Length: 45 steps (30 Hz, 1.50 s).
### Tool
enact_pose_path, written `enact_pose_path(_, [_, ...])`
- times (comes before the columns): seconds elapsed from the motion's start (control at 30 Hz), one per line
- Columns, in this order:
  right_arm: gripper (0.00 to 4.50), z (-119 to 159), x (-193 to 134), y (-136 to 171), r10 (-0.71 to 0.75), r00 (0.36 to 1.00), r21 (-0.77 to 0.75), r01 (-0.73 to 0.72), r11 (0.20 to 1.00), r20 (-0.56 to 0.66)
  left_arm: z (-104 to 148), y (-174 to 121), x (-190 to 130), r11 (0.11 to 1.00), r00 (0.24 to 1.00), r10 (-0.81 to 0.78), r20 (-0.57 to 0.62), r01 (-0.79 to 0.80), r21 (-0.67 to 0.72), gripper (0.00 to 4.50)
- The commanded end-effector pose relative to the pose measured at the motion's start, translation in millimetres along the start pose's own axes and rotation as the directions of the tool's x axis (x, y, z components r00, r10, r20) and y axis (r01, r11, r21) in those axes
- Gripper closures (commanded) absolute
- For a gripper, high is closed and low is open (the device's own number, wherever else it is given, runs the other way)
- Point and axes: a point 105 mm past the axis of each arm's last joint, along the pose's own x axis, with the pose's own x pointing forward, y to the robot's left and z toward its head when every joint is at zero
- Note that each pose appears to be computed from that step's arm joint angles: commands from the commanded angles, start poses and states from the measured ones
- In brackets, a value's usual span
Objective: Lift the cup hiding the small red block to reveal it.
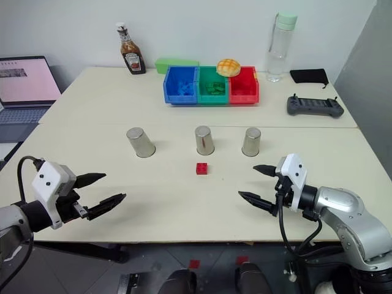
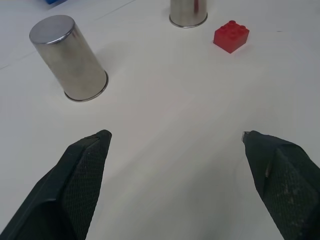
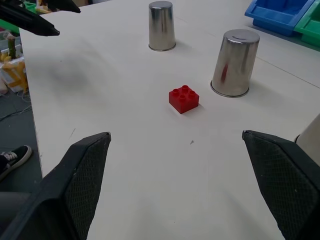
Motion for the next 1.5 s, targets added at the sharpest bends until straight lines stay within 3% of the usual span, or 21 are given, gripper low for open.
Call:
enact_pose_path(0.03, [0.02,8.7,-1.9,1.4,0.014,1.0,-0.027,-0.013,1.0,0.028,11.9,4.9,-5.0,0.999,0.999,0.023,0.034,-0.024,0.028,0.0])
enact_pose_path(0.37, [0.02,9.3,-1.6,1.0,0.01,0.999,-0.032,-0.009,0.999,0.032,17.5,4.5,-3.0,0.999,0.997,0.001,0.079,-0.004,0.031,0.0])
enact_pose_path(1.5, [0.02,8.1,-0.6,5.2,0.017,0.999,-0.02,-0.016,1.0,0.03,20.1,-0.9,2.6,0.999,0.996,-0.037,0.077,0.034,0.038,0.0])
